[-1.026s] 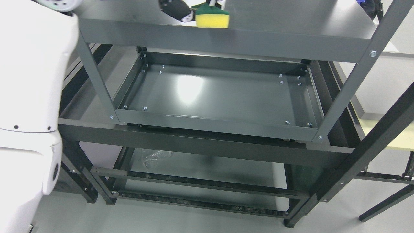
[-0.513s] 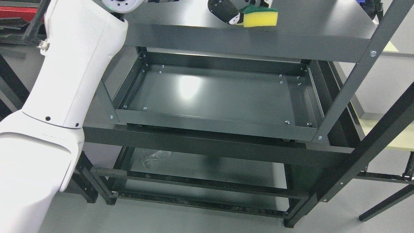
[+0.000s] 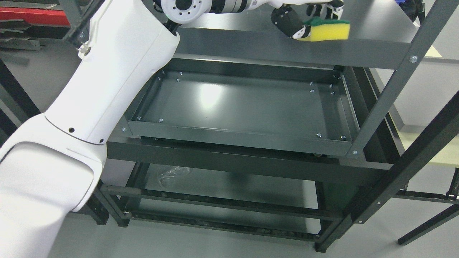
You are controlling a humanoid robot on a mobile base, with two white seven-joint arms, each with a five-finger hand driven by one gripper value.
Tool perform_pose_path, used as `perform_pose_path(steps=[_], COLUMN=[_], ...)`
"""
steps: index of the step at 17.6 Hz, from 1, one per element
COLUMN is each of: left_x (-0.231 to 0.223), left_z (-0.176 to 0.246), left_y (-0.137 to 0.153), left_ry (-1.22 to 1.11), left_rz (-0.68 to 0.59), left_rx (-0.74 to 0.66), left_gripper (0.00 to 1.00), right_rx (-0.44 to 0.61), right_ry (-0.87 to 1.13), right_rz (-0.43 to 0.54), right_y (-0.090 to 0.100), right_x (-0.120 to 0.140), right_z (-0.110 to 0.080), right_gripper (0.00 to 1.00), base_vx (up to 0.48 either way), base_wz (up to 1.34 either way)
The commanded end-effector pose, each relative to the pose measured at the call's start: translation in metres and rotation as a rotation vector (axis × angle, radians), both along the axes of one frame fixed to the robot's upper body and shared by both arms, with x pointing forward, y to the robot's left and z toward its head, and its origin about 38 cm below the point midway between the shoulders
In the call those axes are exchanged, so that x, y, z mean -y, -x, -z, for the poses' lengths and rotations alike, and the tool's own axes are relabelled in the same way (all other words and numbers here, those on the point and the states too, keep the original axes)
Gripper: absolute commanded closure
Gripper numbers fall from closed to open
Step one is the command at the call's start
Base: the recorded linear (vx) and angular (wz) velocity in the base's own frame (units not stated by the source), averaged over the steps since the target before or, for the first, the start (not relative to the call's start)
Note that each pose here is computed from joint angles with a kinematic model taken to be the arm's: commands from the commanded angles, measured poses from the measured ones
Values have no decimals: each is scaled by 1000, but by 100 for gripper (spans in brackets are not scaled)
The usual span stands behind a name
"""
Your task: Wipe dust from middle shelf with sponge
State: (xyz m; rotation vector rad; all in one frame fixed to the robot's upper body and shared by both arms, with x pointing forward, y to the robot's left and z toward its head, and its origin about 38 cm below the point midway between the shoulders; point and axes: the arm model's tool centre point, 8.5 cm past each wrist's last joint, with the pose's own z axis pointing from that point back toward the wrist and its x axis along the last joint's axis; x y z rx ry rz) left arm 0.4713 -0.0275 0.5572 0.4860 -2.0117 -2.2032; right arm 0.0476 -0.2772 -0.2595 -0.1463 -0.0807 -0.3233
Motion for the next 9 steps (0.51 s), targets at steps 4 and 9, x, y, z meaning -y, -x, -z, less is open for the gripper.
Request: perform_pose_path(steps=[4,9], left_x=[26,20], left_z=[-11,133], left_y=[74,78], left_ry=[209,339], left_rz=[446,561], left_rx=[-216,-560], left_gripper=[96,99], right_rx=[-52,-50], right_ry=[-3,-3], right_rz=[5,5], right_y=[2,1], right_x=[10,10], right_z=[-1,-1], right_gripper=[0,0], base_vx=[0,0], base_wz=[0,0])
